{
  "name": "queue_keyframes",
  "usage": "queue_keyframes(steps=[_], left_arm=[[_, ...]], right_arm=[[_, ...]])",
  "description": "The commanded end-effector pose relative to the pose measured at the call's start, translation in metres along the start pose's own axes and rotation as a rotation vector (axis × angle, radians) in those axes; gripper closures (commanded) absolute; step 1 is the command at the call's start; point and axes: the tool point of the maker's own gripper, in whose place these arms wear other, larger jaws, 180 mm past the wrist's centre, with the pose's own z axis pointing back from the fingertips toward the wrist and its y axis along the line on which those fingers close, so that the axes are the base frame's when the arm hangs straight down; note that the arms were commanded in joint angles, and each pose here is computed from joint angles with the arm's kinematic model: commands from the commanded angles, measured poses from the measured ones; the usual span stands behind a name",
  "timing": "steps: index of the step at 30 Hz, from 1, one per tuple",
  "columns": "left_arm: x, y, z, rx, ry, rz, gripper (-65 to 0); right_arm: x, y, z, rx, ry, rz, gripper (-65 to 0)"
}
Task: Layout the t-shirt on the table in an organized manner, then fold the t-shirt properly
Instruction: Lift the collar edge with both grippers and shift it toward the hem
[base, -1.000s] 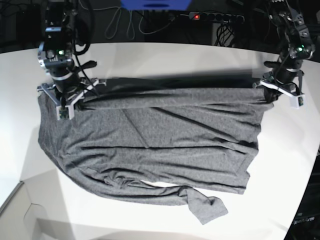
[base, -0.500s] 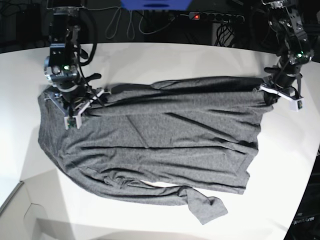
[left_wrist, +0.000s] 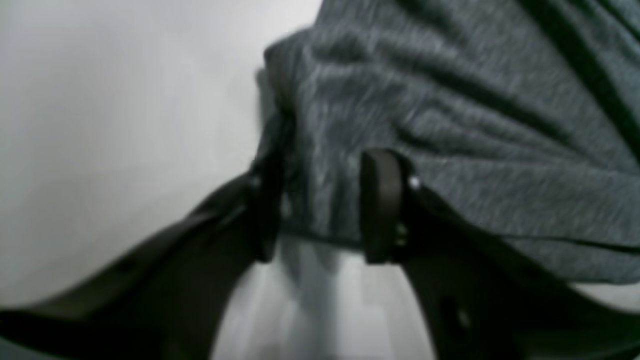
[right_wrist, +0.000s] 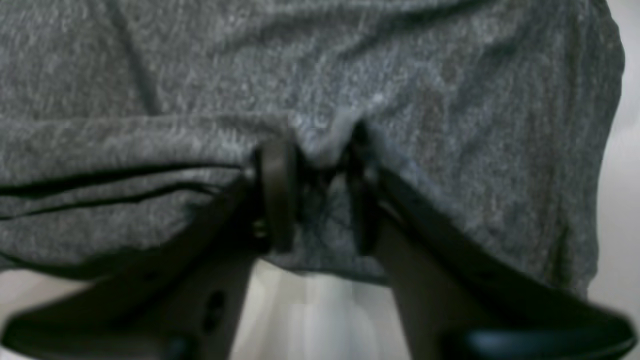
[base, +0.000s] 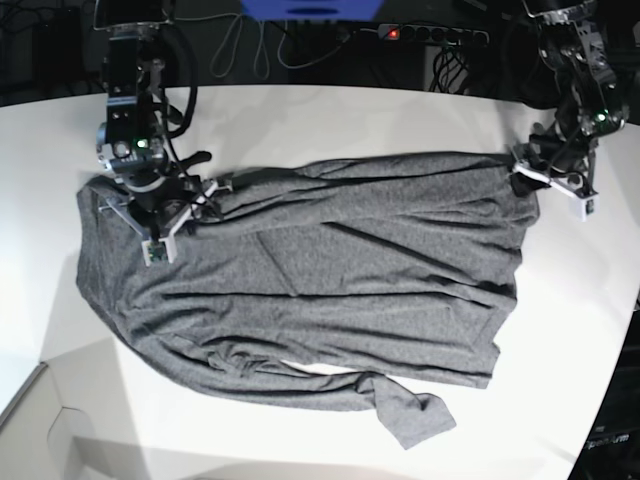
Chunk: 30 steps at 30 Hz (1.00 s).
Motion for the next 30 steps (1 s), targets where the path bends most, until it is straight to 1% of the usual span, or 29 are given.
queue_keyframes(steps=[1,3,7,10,13,15,19,22,24,27,29,30], left_arm=[[0.013,0.001,0.004,-0.001,-0.037,-0.012,-29.4],[0.007,0.004,0.005,0.005,-0.028,-0.010,-34.6],[0.002,0.007,0.005,0.009,-0.013,-0.008,-46.8],[-0.001,0.006,0.001,0.007,-0.003,-0.005,-52.4],[-0.007,0.010,-0.004,0.010,0.017,0.012,-52.9],[-0.001,0.007,-0.010,0.002,0.010,0.025,-52.9],[-0.001,0.007,-0.020,-0.003,0.023,0.051,-52.9],[-0.009,0.009,-0.025,-0.002,0.045,0.071,-52.7],[-0.016,0.007,-0.028,-0.007,0.065,0.074,-52.6],[-0.031,-0.004,-0.035,-0.031,0.118,0.044,-52.5],[-0.036,-0.009,-0.039,-0.043,0.114,0.032,-52.0],[-0.037,-0.014,-0.041,-0.052,0.105,0.023,-49.8]], right_arm=[[0.014,-0.004,0.003,-0.009,-0.049,0.006,-22.4],[0.012,-0.011,0.004,-0.022,-0.045,0.015,-23.3],[0.005,-0.011,0.005,-0.021,-0.031,0.018,-23.3],[0.003,-0.011,0.006,-0.021,-0.026,0.018,-23.3],[0.001,-0.011,0.009,-0.021,-0.026,0.019,-23.3],[0.003,-0.010,0.015,-0.022,-0.037,0.022,-23.5],[0.007,-0.008,0.026,-0.022,-0.063,0.028,-23.8],[0.006,-0.006,0.033,-0.021,-0.069,0.031,-24.2],[0.001,-0.006,0.033,-0.020,-0.057,0.032,-27.3],[-0.006,-0.005,0.034,-0.017,-0.042,0.032,-33.8],[-0.010,-0.004,0.034,-0.016,-0.034,0.032,-36.3],[-0.012,-0.003,0.035,-0.013,-0.031,0.032,-36.8]])
